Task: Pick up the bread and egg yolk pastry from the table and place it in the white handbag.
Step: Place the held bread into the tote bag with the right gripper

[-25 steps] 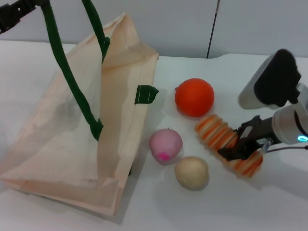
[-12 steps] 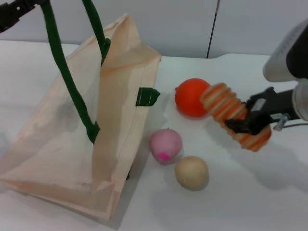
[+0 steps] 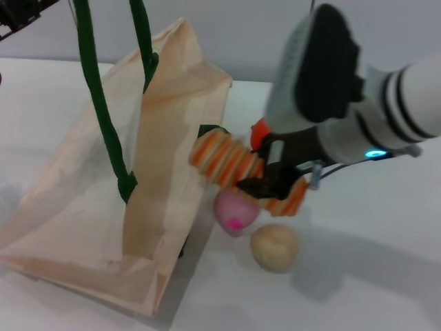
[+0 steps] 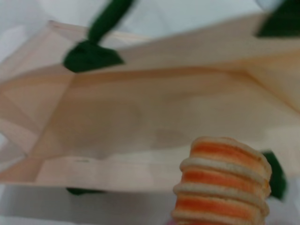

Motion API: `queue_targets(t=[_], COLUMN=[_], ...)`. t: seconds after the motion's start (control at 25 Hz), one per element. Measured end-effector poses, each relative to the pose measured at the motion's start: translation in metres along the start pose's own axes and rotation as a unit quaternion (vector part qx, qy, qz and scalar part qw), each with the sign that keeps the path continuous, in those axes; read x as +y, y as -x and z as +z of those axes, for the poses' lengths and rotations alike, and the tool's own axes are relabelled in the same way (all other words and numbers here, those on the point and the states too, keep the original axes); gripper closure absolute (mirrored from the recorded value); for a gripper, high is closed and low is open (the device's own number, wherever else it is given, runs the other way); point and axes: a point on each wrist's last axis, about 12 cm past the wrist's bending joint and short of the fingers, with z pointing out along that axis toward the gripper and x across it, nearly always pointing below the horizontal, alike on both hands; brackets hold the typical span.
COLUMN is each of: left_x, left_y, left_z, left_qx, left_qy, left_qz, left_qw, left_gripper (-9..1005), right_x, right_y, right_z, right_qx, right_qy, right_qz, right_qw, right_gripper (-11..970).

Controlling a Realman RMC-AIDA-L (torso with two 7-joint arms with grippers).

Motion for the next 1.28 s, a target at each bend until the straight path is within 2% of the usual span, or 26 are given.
queue_targets(t=[0.28, 0.6, 0.92, 1.08, 1.28], left_x=[-0.001, -0.001, 0.0, 0.0, -0.001], left_y=[0.003, 0.007, 0.007, 0.007, 0.007], left_z=[0.008, 0.019, 0.027, 0.03, 0.035], left_qx=[0.003, 0.009, 0.025, 0.032, 0.037], left_qy=[-0.012, -0.026, -0.029, -0.031, -0.04], left_qz=[-0.005, -0.008, -0.015, -0.015, -0.017], left_qw=[1.0, 1.0, 0.999, 0.999, 0.998], left_gripper=[875, 875, 875, 875, 875], right_x=[0.01, 0.024, 0.043, 0.042, 0.037], right_y=[0.042, 0.077, 0.104, 0.112, 0.11], right_z=[0.018, 0.038, 0.047, 0.05, 0.059], right_qx=[0.014, 0.031, -0.011, -0.035, -0.047], right_qy=[0.002, -0.046, -0.062, -0.093, -0.114], right_qz=[-0.055, -0.128, -0.202, -0.236, -0.249], right_qw=[0.998, 0.99, 0.977, 0.967, 0.961], right_gripper=[537, 565, 572, 589, 597])
